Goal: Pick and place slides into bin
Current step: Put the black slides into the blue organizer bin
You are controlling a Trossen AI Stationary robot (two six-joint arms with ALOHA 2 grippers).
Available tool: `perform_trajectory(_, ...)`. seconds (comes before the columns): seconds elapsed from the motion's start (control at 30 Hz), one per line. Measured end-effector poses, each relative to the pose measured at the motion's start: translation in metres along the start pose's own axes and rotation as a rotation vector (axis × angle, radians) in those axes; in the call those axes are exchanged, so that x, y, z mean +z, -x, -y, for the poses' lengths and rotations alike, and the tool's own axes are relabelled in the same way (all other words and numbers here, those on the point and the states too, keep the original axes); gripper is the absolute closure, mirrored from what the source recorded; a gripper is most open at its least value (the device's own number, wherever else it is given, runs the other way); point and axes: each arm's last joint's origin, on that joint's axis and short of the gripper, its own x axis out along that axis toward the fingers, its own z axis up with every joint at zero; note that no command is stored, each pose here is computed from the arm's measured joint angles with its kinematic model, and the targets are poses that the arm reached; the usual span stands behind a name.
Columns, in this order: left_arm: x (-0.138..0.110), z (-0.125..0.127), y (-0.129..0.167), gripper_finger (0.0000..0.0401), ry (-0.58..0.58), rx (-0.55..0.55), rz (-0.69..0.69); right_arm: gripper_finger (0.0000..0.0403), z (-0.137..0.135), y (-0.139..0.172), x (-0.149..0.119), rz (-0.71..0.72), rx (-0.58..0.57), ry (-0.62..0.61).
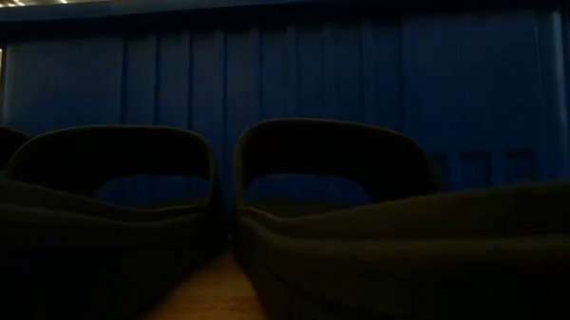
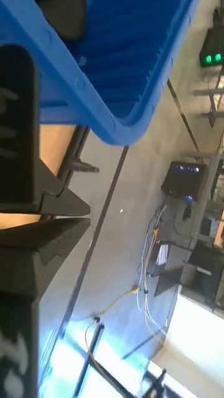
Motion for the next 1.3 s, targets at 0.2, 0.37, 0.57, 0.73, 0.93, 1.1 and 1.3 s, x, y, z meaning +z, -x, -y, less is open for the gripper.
perform_trajectory(0.2,-0.013,0.056,0.013,0.0305,0.016,-0.004,0.036,0.0382,-0.002,0.000,0.000,-0.008,0.055,0.005)
perform_trajectory(0.37,-0.031,0.092,0.009,0.0305,0.055,0.001,-0.035,0.0382,-0.002,0.000,0.000,-0.009,0.060,0.005)
perform_trajectory(0.57,-0.058,0.126,-0.013,0.0305,0.157,0.086,-0.218,0.0382,-0.002,0.000,0.000,-0.010,0.067,0.006)
perform_trajectory(0.73,-0.074,0.156,-0.043,0.0305,0.140,0.134,-0.322,0.0382,-0.002,0.000,0.000,-0.011,0.066,0.007)
perform_trajectory(0.93,-0.094,0.183,-0.077,0.0305,0.143,0.103,-0.517,0.0382,-0.002,0.000,0.000,-0.010,0.066,0.007)
perform_trajectory(1.1,-0.102,0.191,-0.095,0.0305,0.226,0.163,-0.558,0.0382,-0.002,0.000,0.000,-0.010,0.066,0.007)
perform_trajectory(1.3,-0.104,0.193,-0.100,0.0305,0.251,0.183,-0.563,0.0382,-0.002,0.000,0.000,-0.010,0.066,0.007)
